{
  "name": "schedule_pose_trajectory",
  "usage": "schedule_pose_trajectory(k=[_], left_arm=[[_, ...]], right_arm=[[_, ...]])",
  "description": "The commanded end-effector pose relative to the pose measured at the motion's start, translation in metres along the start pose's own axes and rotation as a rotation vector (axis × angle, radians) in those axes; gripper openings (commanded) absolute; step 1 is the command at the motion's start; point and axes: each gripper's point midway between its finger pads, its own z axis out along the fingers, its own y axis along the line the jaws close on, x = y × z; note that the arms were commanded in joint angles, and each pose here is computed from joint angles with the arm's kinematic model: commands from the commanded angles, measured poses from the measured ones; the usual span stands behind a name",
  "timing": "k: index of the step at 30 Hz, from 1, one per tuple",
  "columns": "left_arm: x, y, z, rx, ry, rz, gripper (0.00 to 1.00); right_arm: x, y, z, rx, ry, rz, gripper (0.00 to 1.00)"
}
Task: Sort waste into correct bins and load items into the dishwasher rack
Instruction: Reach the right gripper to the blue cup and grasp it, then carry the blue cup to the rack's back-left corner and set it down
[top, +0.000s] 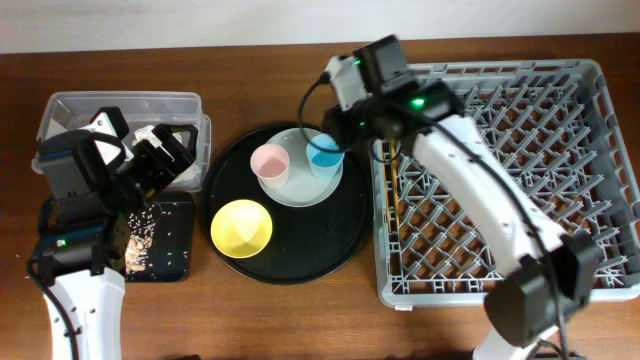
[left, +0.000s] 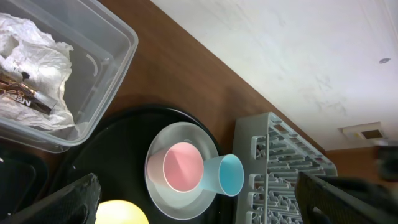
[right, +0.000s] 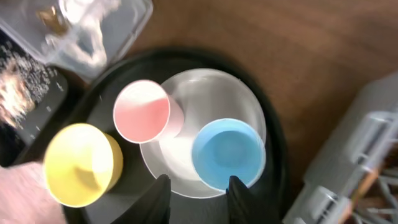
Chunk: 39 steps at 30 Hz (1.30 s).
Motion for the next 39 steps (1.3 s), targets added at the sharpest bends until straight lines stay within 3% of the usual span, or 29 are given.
schedule_pose_trajectory(k=[1,7,11,27,30,31,35,39], left_arm=[[-0.006,-0.003,-0.004,0.004,-0.021,0.030,0.99],[-0.006,-0.003,-0.004,0.004,-0.021,0.030,0.99],[-0.006,-0.003,-0.004,0.004,-0.021,0.030,0.99],[-0.006,-0.003,-0.004,0.004,-0.021,0.030,0.99],[-0.006,-0.003,-0.004,0.004,-0.021,0.030,0.99],[-0.006,-0.003,-0.004,0.004,-0.021,0.030,0.99],[-0.006,-0.003,-0.004,0.004,-0.021,0.030,0.99],[-0.006,-0.003,-0.004,0.004,-0.021,0.030,0.99]], right_arm=[[0.006,0.011,0.036,0.027,0.047,-0.085,0.31],[0.029,0.000,0.082,0.102,0.139,-0.100,0.30],[0.047,-0.006,0.103,0.103,0.202,-0.088,0.24],[0.075,-0.008,0.106,0.101,0.309,-0.069,0.24],[0.079,-0.008,0.104,0.101,0.326,-0.066,0.12],[0.079,-0.008,0.104,0.101,0.326,-0.066,0.05],[0.070,-0.005,0.100,0.090,0.303,-0.068,0.04],[0.016,0.017,0.058,0.034,0.158,-0.089,0.04]])
